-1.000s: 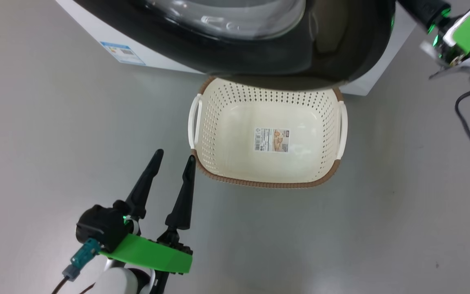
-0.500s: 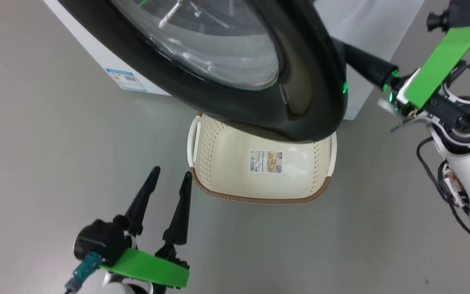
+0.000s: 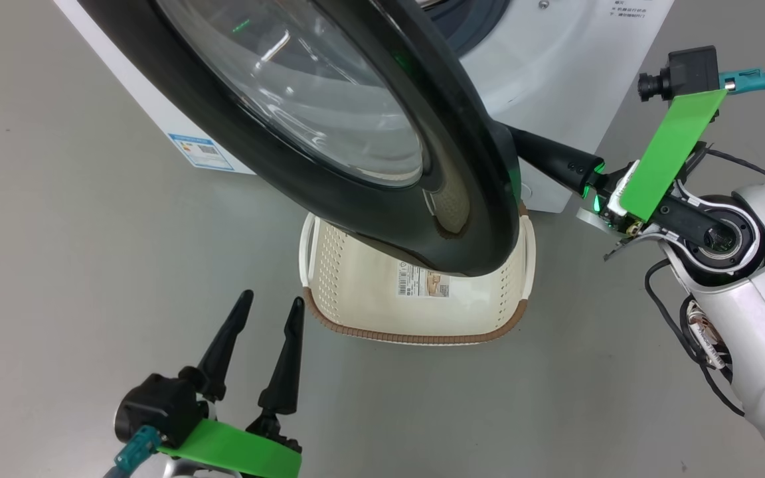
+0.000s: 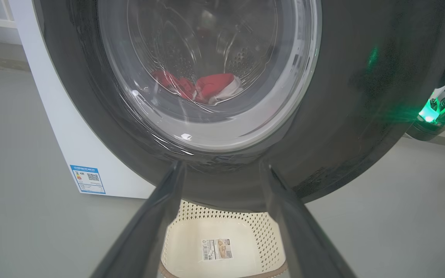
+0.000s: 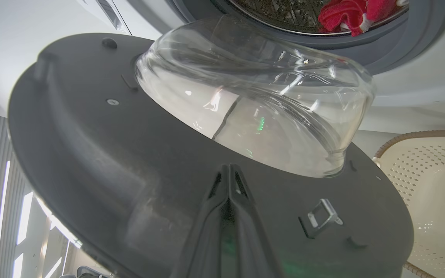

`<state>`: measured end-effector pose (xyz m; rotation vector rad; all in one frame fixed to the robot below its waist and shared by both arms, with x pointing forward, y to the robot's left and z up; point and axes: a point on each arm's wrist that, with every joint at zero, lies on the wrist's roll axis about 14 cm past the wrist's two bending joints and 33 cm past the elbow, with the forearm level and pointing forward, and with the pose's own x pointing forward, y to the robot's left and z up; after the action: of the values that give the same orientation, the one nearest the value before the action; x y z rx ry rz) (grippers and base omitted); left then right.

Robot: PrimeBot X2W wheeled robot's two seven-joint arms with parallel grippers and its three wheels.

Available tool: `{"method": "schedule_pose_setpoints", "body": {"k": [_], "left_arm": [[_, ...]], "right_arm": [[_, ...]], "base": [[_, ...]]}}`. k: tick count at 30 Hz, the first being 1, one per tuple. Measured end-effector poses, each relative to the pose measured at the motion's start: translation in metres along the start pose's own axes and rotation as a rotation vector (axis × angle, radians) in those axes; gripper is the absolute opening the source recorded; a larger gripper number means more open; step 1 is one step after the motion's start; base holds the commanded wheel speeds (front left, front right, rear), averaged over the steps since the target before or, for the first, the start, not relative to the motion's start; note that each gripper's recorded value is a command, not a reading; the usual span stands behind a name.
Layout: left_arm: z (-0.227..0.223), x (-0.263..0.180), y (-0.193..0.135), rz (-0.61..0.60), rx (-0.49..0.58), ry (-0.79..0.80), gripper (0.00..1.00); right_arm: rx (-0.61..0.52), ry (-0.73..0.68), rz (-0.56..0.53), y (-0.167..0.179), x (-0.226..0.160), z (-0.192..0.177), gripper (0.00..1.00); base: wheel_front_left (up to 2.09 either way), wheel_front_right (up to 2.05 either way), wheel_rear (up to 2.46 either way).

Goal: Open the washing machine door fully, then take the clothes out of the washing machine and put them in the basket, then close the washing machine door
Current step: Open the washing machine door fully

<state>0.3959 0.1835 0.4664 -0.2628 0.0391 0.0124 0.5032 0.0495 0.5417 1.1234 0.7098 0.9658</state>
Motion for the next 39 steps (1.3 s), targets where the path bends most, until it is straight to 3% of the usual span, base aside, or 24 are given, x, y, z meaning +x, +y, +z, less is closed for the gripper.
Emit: {"method": "schedule_pose_setpoints", "body": {"k": [9, 10, 11, 14, 15, 18, 21, 22, 39], "left_arm": [[0.005, -0.001, -0.001, -0.003, 0.007, -0.012, 1.0], [0.005, -0.001, -0.001, -0.004, 0.007, -0.014, 1.0], [0.006, -0.001, -0.001, -0.005, 0.007, -0.015, 1.0], [0.007, -0.001, -0.002, -0.008, 0.006, -0.02, 1.0], [0.008, -0.001, -0.002, -0.007, 0.006, -0.022, 1.0], [0.009, -0.001, -0.002, -0.007, 0.004, -0.025, 1.0], [0.005, -0.003, -0.002, -0.006, 0.0, -0.015, 1.0], [0.003, -0.003, -0.002, -0.008, -0.001, -0.01, 1.0], [0.003, 0.002, -0.005, -0.033, 0.004, -0.013, 1.0]], "right_arm": [[-0.021, -0.015, -0.012, 0.002, -0.002, 0.003, 0.0], [-0.021, -0.021, -0.015, 0.001, -0.003, 0.003, 0.05], [-0.021, -0.031, -0.024, -0.001, -0.005, 0.004, 0.19], [-0.007, -0.046, -0.048, -0.009, -0.011, 0.002, 0.31], [-0.005, -0.05, -0.056, -0.011, -0.013, 0.002, 0.31], [-0.002, -0.076, -0.07, -0.015, -0.018, 0.004, 0.55], [0.002, -0.103, -0.08, -0.017, -0.025, 0.008, 0.93], [0.004, -0.114, -0.084, -0.018, -0.027, 0.009, 1.0], [0.094, -0.209, -0.219, -0.063, -0.083, -0.017, 1.0]], "base": [[0.0, 0.0, 0.0], [0.0, 0.0, 0.0], [0.0, 0.0, 0.0], [0.0, 0.0, 0.0], [0.0, 0.0, 0.0], [0.0, 0.0, 0.0], [0.0, 0.0, 0.0], [0.0, 0.0, 0.0], [0.0, 0.0, 0.0]]}}
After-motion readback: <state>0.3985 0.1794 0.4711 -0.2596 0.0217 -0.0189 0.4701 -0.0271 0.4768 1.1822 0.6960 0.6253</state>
